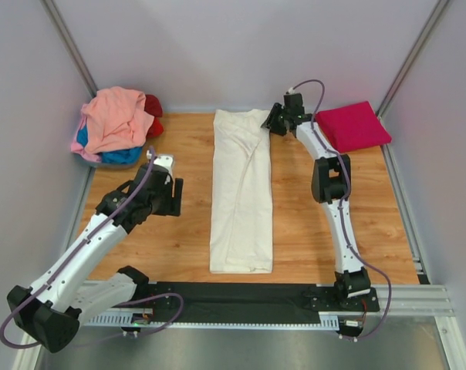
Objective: Fold and stack the t-shirts
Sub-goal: Fold the tshirt
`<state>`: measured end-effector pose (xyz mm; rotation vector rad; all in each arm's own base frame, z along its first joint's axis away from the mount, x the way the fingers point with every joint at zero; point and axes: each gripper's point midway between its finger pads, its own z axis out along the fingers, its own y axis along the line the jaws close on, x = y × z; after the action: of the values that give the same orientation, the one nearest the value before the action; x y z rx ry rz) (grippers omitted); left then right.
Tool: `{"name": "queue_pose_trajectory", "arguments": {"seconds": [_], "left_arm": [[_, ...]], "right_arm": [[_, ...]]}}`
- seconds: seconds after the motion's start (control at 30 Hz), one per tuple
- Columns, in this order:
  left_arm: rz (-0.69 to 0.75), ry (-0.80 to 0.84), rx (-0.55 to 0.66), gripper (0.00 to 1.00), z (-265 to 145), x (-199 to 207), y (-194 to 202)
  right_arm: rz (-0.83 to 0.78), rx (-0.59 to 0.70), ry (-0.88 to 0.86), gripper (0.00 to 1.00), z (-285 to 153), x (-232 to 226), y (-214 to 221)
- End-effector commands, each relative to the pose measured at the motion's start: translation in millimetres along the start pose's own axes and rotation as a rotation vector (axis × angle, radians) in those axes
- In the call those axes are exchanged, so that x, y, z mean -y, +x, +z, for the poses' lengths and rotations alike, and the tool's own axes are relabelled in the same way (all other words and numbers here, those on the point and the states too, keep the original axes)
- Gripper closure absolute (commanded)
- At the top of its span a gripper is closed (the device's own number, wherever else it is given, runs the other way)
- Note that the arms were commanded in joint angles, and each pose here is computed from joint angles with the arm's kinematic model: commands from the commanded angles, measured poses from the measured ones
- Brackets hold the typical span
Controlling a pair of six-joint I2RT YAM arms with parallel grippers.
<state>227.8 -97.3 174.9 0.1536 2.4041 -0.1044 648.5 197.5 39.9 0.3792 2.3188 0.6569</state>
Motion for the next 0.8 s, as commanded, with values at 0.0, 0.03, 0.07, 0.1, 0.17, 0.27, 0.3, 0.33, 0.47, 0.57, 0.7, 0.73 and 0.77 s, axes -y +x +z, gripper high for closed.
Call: {"name": "queue_pose_trajectory", "arguments": {"seconds": [0.0,0.03,0.07,0.1,0.17,0.27,0.3,0.33,0.47,0.57,0.7,0.73,0.77], "left_arm": [[-0.011,-0.005,0.008,0.26,-2,2,-4],[-0.011,-0.002,0.006,0.26,-2,3,-4],[-0.007,-0.002,-0.001,0.26,0,4,-4],[-0.008,-0.01,-0.003,0.26,0,3,-4],[-0.009,-0.018,-0.008,0.27,1,2,-4],[-0.026,-0.012,-0.022,0.27,2,6,-1],[-0.022,-0.004,-0.024,0.27,2,10,1],[-0.026,-0.004,-0.032,0.27,4,12,4],[-0.066,0.039,-0.087,0.27,15,31,25],[-0.118,0.125,-0.128,0.28,25,51,47],[-0.136,0.191,-0.171,0.28,35,65,77],[-0.135,0.203,-0.184,0.29,35,67,84],[-0.131,0.218,-0.211,0.29,39,70,97]], "right_arm": [[-0.051,0.141,-0.097,0.5,1,-25,-39],[-0.062,0.16,-0.11,0.44,-2,-29,-46],[-0.088,0.186,-0.124,0.31,-6,-35,-54],[-0.103,0.198,-0.131,0.24,-12,-39,-60],[-0.136,0.251,-0.131,0.11,-40,-53,-84],[-0.11,0.25,-0.081,0.07,-65,-42,-85],[-0.095,0.299,-0.094,0.06,-104,-55,-107],[-0.072,0.312,-0.087,0.06,-124,-56,-110],[0.024,0.169,0.016,0.09,-163,-15,-19],[-0.029,0.123,0.075,0.11,-211,-11,50],[-0.049,0.046,0.141,0.15,-262,10,136],[-0.043,0.065,0.101,0.17,-284,3,144],[-0.062,0.019,0.104,0.2,-292,4,169]]}}
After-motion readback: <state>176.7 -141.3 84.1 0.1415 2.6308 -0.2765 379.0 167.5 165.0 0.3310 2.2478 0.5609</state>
